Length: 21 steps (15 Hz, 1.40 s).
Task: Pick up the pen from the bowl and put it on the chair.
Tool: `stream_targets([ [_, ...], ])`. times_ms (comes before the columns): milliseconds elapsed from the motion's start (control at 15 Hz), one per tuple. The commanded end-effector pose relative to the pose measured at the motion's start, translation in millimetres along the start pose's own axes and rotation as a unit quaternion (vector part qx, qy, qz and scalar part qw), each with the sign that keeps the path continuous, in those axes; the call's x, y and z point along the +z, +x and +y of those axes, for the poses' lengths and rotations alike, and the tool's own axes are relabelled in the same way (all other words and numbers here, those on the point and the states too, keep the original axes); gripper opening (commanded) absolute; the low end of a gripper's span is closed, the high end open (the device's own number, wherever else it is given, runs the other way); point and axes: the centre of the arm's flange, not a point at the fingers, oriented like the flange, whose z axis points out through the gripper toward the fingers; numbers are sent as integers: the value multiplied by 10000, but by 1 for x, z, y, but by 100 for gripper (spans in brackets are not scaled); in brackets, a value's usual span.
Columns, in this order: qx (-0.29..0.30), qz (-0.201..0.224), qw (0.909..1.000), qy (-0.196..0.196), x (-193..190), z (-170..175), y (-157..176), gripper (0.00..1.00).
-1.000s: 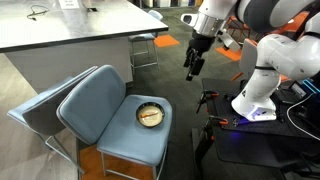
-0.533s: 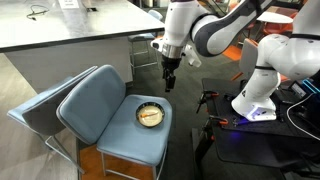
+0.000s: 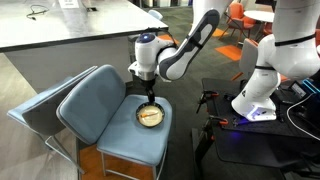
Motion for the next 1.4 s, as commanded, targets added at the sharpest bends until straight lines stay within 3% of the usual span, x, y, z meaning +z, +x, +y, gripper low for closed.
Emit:
stream_targets([
  [0, -3, -26, 10000, 13, 9, 1, 6, 100],
  [400, -11, -16, 10000, 19, 16, 3, 16, 100],
  [933, 25, -548, 9980, 300, 133, 37, 16, 100],
  [1333, 193, -578, 9977, 295, 204, 57, 29, 100],
])
